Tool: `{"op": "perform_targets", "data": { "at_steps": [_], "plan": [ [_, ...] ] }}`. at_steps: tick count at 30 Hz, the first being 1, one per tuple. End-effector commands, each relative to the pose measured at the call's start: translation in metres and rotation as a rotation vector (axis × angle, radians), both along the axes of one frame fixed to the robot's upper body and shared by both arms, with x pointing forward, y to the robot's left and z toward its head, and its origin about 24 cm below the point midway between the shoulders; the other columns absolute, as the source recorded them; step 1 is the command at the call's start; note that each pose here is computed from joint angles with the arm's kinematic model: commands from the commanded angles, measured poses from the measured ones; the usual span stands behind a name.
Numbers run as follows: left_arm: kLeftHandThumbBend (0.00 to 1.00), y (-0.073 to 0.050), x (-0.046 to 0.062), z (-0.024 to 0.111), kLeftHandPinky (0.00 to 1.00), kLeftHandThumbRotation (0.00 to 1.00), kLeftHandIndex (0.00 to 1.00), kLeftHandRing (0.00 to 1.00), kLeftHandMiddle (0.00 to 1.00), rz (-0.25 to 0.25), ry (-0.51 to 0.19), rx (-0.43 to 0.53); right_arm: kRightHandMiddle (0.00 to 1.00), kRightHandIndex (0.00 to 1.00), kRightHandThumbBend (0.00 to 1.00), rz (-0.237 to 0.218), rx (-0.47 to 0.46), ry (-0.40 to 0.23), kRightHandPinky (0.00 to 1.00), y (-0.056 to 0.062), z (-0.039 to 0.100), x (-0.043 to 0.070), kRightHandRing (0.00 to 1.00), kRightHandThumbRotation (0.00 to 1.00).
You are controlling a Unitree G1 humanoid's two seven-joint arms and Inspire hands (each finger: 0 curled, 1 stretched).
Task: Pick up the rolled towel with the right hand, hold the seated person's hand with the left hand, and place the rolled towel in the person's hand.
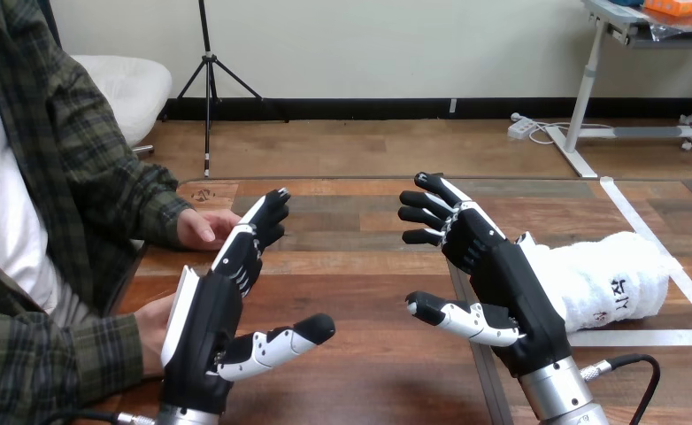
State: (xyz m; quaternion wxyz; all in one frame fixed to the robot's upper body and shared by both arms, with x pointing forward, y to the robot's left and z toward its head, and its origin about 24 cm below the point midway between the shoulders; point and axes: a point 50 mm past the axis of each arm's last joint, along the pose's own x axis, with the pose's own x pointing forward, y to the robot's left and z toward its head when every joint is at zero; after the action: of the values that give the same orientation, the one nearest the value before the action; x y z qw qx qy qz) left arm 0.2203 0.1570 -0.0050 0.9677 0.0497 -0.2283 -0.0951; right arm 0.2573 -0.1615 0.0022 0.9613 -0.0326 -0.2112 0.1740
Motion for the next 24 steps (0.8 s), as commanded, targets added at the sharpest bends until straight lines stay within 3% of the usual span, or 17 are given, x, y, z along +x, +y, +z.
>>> {"op": "perform_targets", "data": {
  "at_steps": [1,24],
  "plan": [
    [1.00,-0.0027,0.0100,0.0164,0.90,0.51,0.89,0.92,0.93,-0.020,-0.084,-0.001,0.85,0.89,1.00,-0.009,0.018,-0.089,0.75,0.0028,0.0159,0.0082,0.83,0.44],
    [1.00,-0.0076,0.0093,0.0164,0.90,0.50,0.90,0.92,0.93,-0.012,-0.088,-0.004,0.85,0.89,1.00,-0.011,-0.025,-0.110,0.75,-0.0057,0.0213,0.0111,0.83,0.45]
  ]
}}
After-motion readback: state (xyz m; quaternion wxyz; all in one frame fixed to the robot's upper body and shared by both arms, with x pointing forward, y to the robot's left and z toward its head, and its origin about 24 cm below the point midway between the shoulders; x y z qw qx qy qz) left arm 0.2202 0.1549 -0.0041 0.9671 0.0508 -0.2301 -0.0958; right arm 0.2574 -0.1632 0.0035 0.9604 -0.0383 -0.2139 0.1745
